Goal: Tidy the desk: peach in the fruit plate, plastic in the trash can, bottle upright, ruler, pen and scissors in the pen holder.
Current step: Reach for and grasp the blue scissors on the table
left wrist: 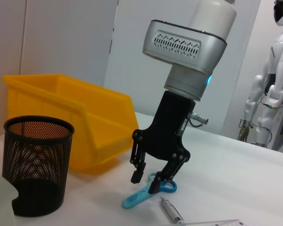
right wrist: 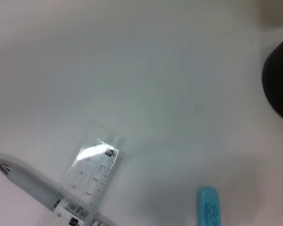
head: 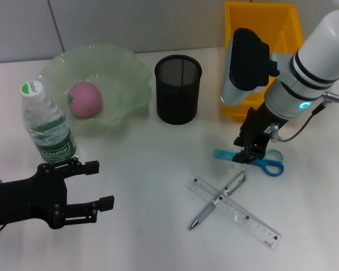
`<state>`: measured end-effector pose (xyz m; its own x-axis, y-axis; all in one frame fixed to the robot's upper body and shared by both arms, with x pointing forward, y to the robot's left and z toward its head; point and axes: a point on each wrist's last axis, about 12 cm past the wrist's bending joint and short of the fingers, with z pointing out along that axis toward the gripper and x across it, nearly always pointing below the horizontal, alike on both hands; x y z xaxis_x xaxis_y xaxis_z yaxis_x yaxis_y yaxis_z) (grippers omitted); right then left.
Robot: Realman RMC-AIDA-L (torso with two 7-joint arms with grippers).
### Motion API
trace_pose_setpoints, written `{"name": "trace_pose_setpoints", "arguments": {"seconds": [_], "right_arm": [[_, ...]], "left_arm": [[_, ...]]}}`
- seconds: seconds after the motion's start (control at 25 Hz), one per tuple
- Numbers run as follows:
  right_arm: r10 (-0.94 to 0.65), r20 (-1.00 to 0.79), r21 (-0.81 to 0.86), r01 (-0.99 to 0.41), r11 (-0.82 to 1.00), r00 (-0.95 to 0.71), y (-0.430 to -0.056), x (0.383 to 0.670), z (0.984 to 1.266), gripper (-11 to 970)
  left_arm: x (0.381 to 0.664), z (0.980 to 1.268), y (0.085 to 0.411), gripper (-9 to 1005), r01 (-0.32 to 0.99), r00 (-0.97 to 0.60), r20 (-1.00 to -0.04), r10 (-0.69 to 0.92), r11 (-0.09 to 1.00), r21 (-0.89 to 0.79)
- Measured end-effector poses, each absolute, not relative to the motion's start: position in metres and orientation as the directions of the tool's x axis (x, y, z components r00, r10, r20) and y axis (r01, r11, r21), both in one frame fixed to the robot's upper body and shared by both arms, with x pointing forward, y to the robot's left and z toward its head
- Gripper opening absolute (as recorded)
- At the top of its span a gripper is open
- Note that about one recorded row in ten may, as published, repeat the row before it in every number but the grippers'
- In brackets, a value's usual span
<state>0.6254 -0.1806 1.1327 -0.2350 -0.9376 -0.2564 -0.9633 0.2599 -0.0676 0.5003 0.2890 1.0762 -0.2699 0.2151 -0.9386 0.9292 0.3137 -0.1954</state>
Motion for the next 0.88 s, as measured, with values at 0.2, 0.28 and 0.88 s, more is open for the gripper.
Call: {"name": "trace_pose_setpoints", "arguments": {"seconds": [0.2,0.28,0.88], "right_arm": [[-0.937,-0.256,-0.069,-0.963,0.262,-0.237,-0.1801,0.6258,1.1308,338],[-0.937,-0.257,-0.071,-0.962,0.262,-0.236,-0.1800,0.6260,1.1308,307],[-0.941,-0.244,-0.068,-0.964,0.258,-0.235,-0.1783,0.6261,1.1248,295]], "left_arm": [[0.5003,1.0761,0.2890,845,0.929,-0.270,-0.938,0.215,0.314,-0.195],[0.5000,1.0759,0.2892,845,0.929,-0.271,-0.938,0.215,0.315,-0.196],[0.5001,1.0761,0.2895,845,0.928,-0.271,-0.939,0.212,0.318,-0.196]]}}
